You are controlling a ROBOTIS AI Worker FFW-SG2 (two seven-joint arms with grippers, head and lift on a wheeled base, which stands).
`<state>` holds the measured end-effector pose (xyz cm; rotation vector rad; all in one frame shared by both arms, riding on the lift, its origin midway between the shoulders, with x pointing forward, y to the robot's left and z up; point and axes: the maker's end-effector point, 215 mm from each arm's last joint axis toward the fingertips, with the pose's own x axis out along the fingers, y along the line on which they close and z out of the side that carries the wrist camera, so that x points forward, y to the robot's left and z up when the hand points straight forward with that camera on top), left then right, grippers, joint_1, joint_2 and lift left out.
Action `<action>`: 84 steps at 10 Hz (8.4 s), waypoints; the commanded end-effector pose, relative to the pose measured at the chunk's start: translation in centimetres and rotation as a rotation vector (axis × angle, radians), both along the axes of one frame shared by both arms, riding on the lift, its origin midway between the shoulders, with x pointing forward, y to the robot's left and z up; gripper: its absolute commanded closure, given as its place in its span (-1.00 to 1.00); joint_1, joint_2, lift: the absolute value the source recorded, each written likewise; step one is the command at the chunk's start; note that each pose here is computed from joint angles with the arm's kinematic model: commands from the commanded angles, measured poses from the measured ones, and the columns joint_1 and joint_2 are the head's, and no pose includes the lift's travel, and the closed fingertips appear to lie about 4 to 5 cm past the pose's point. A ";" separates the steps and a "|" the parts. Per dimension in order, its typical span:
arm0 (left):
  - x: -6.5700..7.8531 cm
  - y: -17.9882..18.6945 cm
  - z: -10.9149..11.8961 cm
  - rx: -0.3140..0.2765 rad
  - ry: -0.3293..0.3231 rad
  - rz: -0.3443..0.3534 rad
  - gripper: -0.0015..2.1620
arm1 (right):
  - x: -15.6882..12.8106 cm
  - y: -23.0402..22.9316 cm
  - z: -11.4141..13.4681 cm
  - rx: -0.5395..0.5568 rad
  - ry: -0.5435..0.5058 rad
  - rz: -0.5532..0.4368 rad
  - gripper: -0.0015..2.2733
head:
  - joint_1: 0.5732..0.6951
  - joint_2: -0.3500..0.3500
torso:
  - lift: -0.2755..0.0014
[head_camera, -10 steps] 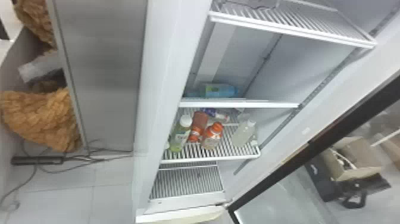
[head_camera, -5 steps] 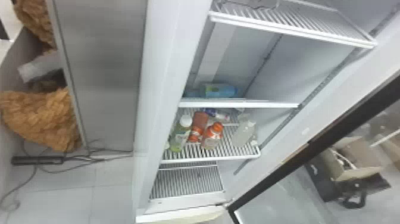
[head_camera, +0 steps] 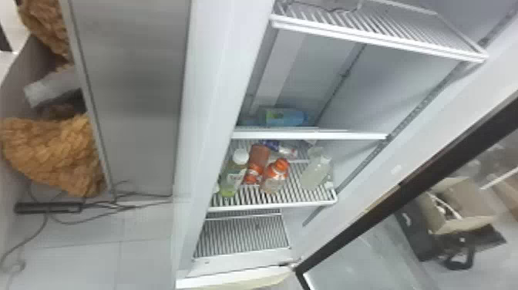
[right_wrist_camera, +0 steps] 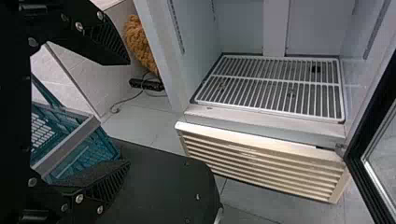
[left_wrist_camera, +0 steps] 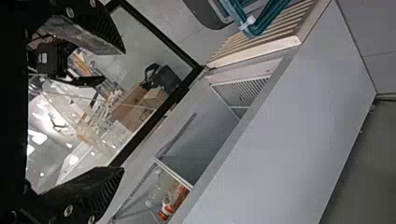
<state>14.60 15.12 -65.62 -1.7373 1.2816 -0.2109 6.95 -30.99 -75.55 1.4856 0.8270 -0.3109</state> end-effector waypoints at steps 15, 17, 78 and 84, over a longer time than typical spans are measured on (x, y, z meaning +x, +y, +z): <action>-3.5 1.2 -0.9 0.019 0.103 -0.015 -1.00 | 0.3 0.4 -0.1 0.000 0.002 0.053 -1.00 | 1.00 -1.00 | 0.99; -3.2 1.2 -1.0 0.023 0.096 -0.010 -1.00 | 0.8 0.4 0.1 0.007 -0.006 0.043 -1.00 | 1.00 -1.00 | 0.99; -1.6 7.1 -1.1 0.062 0.035 0.239 -1.00 | 13.8 -9.0 6.6 -0.127 -0.343 -0.219 -1.00 | 1.00 -1.00 | 0.99; -1.6 7.1 -1.1 0.062 0.035 0.239 -1.00 | 13.8 -9.0 6.6 -0.127 -0.343 -0.219 -1.00 | 1.00 -1.00 | 0.99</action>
